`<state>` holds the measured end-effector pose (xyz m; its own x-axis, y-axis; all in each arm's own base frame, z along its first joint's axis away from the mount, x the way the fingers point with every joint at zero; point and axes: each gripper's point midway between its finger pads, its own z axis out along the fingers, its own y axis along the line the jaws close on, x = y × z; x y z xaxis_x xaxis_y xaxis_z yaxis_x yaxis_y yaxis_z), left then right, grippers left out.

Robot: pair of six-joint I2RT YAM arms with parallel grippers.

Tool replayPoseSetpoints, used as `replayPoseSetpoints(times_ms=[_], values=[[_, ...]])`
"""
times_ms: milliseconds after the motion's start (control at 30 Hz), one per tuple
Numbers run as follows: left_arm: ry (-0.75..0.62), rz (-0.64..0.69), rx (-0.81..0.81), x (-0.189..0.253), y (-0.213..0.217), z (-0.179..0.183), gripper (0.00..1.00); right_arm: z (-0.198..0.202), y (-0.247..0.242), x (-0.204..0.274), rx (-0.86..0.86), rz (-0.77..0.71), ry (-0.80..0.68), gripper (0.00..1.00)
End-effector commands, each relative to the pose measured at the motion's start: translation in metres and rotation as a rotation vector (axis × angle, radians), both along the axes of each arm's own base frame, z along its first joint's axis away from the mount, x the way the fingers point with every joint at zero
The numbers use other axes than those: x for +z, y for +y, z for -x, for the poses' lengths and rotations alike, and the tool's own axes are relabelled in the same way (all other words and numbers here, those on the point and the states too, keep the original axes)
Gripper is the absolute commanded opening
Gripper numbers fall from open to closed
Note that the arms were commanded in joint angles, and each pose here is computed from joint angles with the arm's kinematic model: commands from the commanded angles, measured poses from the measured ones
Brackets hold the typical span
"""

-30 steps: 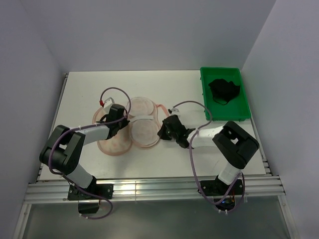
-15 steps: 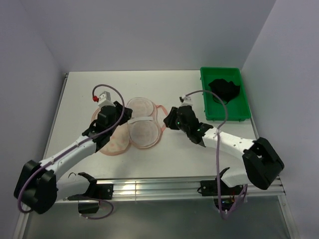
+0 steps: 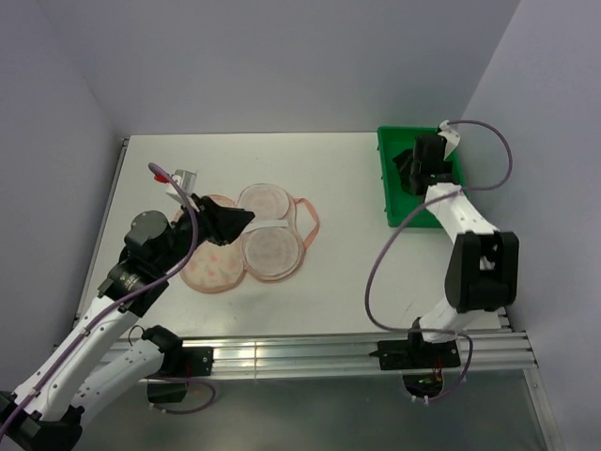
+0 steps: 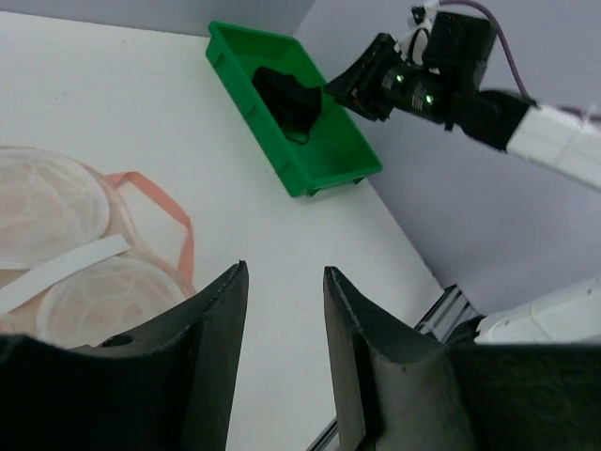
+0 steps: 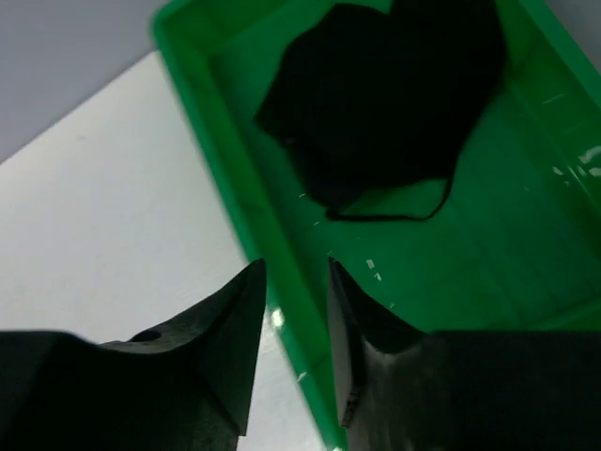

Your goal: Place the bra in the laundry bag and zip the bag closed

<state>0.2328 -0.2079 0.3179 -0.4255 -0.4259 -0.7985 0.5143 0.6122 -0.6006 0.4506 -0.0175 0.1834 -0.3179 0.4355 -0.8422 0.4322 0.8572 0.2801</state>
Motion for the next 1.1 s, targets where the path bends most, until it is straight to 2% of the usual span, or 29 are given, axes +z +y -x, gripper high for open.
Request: replayPoseSetpoints(times_ms=[0, 133, 300, 600, 767, 1067], values=[[-0.011, -0.149, -0.065, -0.022, -0.002, 0.004, 0.45, -0.015, -0.045, -0.036, -0.08, 0.047, 0.147, 0.41], [0.011, -0.205, -0.093, -0.036, -0.007, -0.003, 0.45, -0.053, -0.049, -0.053, -0.009, 0.114, 0.22, 0.47], [0.039, -0.278, -0.091, -0.054, -0.012, -0.007, 0.44, -0.078, -0.061, -0.064, 0.046, 0.244, 0.353, 0.46], [0.056, -0.323, -0.086, -0.065, -0.016, -0.009, 0.44, -0.102, -0.054, -0.087, 0.108, 0.325, 0.469, 0.49], [0.059, -0.328, -0.075, -0.066, -0.014, -0.011, 0.44, -0.111, -0.052, -0.083, 0.126, 0.363, 0.48, 0.48], [0.06, -0.321, -0.077, -0.066, -0.014, -0.012, 0.44, -0.105, -0.072, -0.086, 0.1, 0.486, 0.562, 0.42]])
